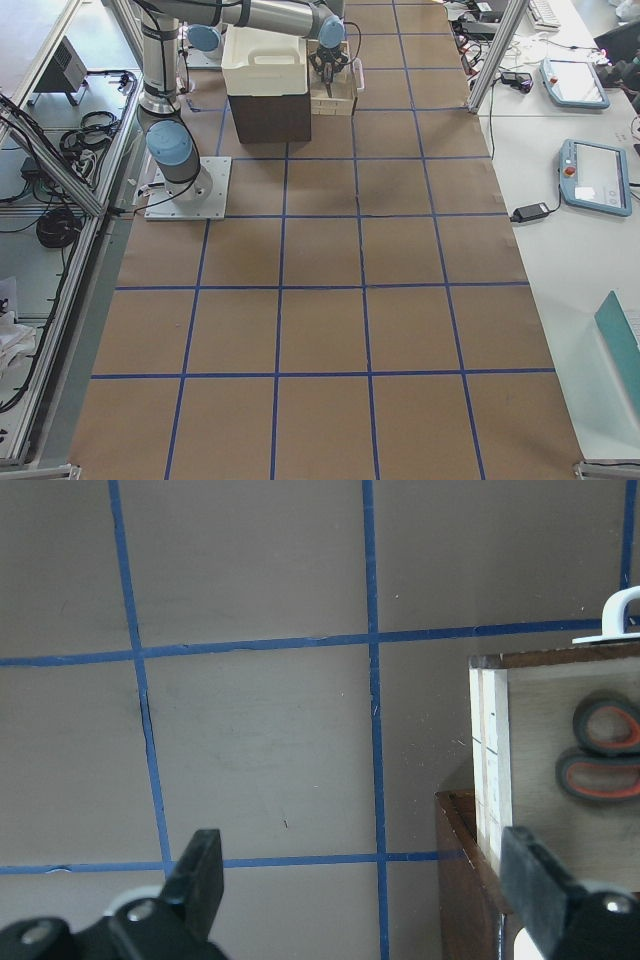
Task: Put scissors in drawer and close it
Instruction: 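Lower the scissors into the open drawer and open the right gripper, then raise the right gripper out of the drawer and back to rest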
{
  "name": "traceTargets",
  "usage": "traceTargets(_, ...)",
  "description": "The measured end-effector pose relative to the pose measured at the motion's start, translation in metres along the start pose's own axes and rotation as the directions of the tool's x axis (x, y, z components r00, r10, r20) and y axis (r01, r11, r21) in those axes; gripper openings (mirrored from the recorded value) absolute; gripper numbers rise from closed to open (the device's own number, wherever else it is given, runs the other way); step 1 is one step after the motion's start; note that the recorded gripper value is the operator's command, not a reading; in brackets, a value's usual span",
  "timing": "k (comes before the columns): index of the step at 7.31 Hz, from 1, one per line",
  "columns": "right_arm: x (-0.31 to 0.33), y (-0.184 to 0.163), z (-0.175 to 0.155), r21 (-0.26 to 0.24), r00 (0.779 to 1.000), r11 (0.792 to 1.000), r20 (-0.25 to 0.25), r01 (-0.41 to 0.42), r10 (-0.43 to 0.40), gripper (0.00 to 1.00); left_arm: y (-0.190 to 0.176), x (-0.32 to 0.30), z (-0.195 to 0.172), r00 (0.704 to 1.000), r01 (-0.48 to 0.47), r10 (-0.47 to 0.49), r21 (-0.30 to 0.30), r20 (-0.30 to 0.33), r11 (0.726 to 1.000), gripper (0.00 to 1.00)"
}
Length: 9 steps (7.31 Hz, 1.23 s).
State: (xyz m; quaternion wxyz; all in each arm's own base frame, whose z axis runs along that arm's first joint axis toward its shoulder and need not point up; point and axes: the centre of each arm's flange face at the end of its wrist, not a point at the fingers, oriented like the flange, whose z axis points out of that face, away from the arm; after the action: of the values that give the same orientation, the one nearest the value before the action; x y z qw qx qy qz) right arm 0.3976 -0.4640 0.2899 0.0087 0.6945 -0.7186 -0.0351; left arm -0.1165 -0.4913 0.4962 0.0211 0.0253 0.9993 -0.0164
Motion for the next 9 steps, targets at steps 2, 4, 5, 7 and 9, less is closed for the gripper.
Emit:
traceTargets(2,-0.002,0.0,-0.001,-0.001,1.0,1.0,0.005,-0.002,0.002,0.9,0.0,0.0,0.0,1.0,0.0,0.0,-0.001,0.0,1.0,1.0)
traceTargets(4,-0.002,0.002,-0.007,0.001,1.0,1.0,-0.001,-0.006,0.006,1.0,0.0,0.0,0.0,1.0,0.0,0.0,0.0,0.0,1.0,1.0)
traceTargets(5,-0.003,0.005,-0.018,0.004,1.0,1.0,-0.007,-0.011,0.012,1.0,0.0,0.0,0.0,1.0,0.0,0.0,0.0,0.001,1.0,1.0)
traceTargets(7,-0.008,0.022,-0.073,0.01,1.0,1.0,0.002,-0.03,0.03,1.0,0.0,0.0,0.0,1.0,0.0,0.0,0.0,0.0,1.0,1.0)
traceTargets(9,-0.003,0.042,-0.118,0.021,0.998,0.998,0.013,-0.056,0.056,1.0,-0.001,-0.001,0.002,1.0,0.003,-0.003,-0.003,-0.001,1.0,1.0)
